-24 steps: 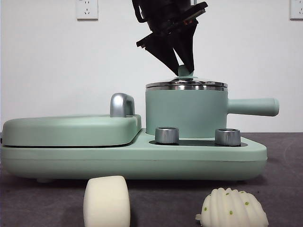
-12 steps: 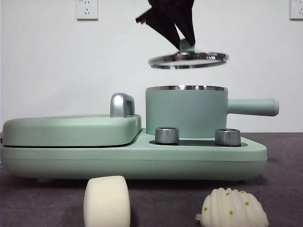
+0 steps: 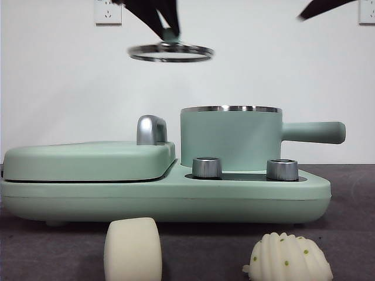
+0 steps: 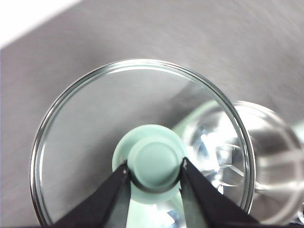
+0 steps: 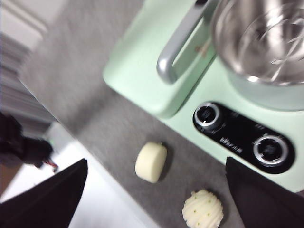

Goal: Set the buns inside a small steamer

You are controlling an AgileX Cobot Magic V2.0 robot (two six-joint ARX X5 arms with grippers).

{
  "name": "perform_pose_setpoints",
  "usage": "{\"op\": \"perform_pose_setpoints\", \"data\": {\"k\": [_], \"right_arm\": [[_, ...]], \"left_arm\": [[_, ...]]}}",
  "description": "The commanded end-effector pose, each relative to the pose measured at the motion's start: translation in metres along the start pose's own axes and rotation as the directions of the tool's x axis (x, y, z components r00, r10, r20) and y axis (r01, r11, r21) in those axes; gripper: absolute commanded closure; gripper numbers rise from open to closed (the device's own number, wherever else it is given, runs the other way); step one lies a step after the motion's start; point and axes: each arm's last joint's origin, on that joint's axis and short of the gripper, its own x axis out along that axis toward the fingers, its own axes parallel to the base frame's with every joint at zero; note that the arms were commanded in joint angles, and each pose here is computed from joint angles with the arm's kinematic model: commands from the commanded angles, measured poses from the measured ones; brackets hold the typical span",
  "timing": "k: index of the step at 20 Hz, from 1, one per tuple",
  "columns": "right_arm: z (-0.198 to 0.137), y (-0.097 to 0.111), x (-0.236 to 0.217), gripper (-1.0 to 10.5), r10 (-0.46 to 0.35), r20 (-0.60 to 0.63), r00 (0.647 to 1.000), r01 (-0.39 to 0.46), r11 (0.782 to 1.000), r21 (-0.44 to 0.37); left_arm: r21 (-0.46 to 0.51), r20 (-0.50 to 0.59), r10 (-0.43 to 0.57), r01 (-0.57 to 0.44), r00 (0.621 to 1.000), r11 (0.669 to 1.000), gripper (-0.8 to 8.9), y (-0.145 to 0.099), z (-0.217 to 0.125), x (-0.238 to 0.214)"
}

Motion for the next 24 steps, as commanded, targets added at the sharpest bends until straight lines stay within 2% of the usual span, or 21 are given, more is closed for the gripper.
{"op": "perform_pose_setpoints", "data": {"k": [1,6,10,18,19,21,22,24], "right_arm": [[0.005,0.018,0.034,5.0,-0.035,-0.094,0.995,0.034,0.999,-0.008],[-0.013,0.041,0.122,5.0,-0.150,-0.289,0.946,0.120,0.986,-0.118],[-0.031,0.047,0.177,5.0,-0.180,-0.373,0.910,0.124,0.978,-0.168],[-0.055,0.039,0.226,5.0,-0.229,-0.475,0.850,0.151,0.969,-0.197],[-0.057,0.037,0.231,5.3,-0.233,-0.481,0.845,0.153,0.968,-0.200],[-0.060,0.035,0.236,7.2,-0.242,-0.494,0.835,0.161,0.966,-0.201],[-0.061,0.034,0.238,7.8,-0.245,-0.498,0.832,0.163,0.966,-0.201],[-0.061,0.034,0.238,8.0,-0.244,-0.498,0.832,0.163,0.966,-0.202]], "left_arm": [[-0.044,0.044,0.028,-0.026,0.999,0.999,8.06,0.011,0.003,-0.010],[-0.115,0.039,0.079,-0.074,0.996,0.991,8.06,0.039,-0.002,-0.014],[-0.147,0.034,0.106,-0.100,0.994,0.984,8.06,0.054,-0.006,-0.017],[-0.166,0.030,0.121,-0.115,0.992,0.979,8.06,0.063,-0.008,-0.019],[-0.165,0.030,0.121,-0.114,0.992,0.980,8.06,0.063,-0.008,-0.019],[-0.166,0.029,0.121,-0.115,0.992,0.979,8.06,0.063,-0.008,-0.019],[-0.166,0.029,0.121,-0.115,0.992,0.979,8.06,0.063,-0.008,-0.019],[-0.169,0.027,0.123,-0.117,0.992,0.979,8.06,0.064,-0.009,-0.019]]}}
